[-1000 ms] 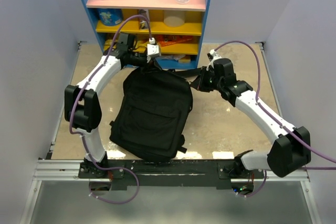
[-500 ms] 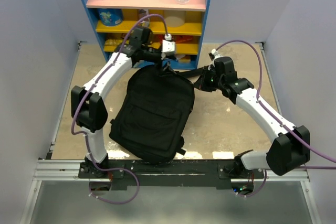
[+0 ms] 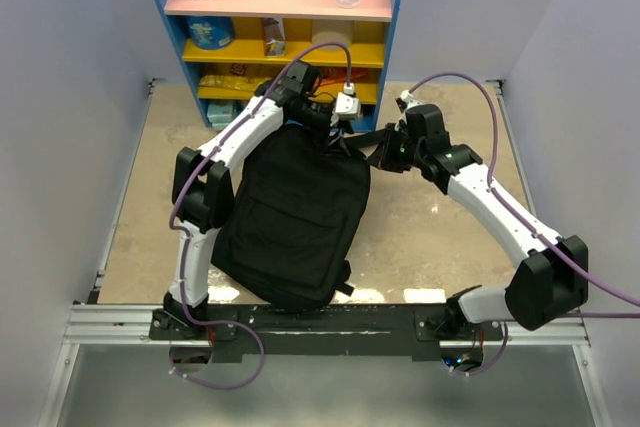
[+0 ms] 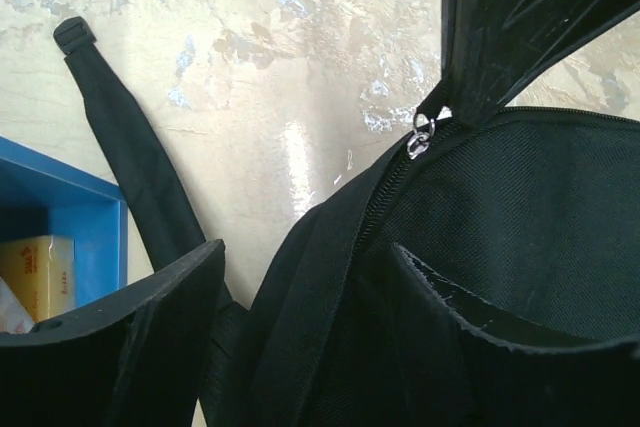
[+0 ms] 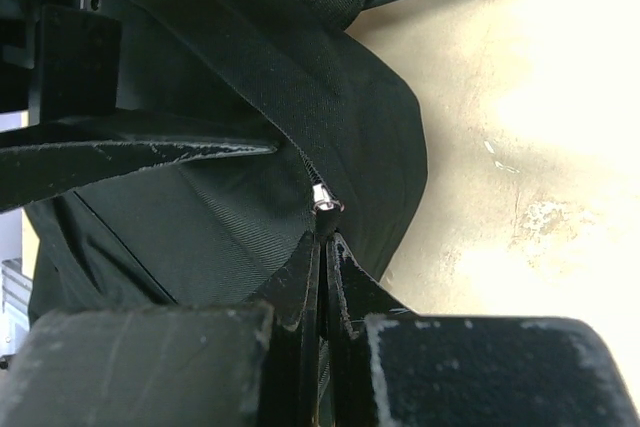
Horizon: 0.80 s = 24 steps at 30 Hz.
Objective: Pack the student bag
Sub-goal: Zip the student bag at the center of the board.
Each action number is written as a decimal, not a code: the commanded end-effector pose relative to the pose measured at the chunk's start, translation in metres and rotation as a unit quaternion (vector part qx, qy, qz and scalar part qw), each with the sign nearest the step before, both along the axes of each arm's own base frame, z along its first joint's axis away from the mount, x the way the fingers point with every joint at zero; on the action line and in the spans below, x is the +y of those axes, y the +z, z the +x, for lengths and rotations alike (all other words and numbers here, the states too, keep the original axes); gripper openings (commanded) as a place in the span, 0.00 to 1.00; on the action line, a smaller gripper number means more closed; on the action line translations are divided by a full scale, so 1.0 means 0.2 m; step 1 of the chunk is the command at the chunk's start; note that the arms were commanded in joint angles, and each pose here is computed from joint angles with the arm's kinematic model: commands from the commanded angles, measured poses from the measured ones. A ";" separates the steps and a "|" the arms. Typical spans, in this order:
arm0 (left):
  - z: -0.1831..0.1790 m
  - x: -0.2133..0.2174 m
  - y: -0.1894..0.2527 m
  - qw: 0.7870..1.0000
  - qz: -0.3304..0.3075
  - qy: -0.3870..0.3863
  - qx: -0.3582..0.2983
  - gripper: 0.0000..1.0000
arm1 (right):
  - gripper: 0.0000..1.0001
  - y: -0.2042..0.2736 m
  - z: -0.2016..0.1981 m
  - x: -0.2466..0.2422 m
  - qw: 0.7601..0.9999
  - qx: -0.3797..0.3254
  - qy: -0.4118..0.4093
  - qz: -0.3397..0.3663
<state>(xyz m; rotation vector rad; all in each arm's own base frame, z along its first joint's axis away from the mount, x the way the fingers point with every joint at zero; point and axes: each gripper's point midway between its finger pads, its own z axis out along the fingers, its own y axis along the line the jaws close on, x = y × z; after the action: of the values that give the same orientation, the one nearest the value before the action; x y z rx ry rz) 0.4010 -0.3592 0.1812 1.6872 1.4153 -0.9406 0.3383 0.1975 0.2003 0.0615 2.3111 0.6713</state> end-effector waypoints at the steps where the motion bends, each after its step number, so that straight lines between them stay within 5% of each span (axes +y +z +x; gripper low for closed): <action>1: 0.00 -0.02 0.09 0.999 -0.010 -0.021 -0.040 0.62 | 0.00 0.17 0.05 0.02 0.999 -0.047 0.007 0.014; 5: 0.02 -0.03 0.12 0.999 -0.016 -0.017 -0.049 0.44 | 0.00 0.18 0.04 0.02 0.999 -0.048 0.010 0.014; 10: 0.07 -0.05 0.16 0.998 -0.025 0.001 -0.065 0.00 | 0.00 0.16 0.04 0.00 0.999 -0.047 0.005 0.007; 24: 0.18 0.01 0.22 0.992 -0.010 0.056 -0.116 0.00 | 0.00 0.08 -0.04 -0.17 0.998 -0.047 -0.028 -0.040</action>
<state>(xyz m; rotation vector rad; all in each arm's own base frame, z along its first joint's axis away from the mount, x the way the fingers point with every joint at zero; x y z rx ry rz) 0.4025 -0.3699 0.1809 1.6894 1.4137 -0.8850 0.3342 0.1829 0.1927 0.0539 2.3127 0.5859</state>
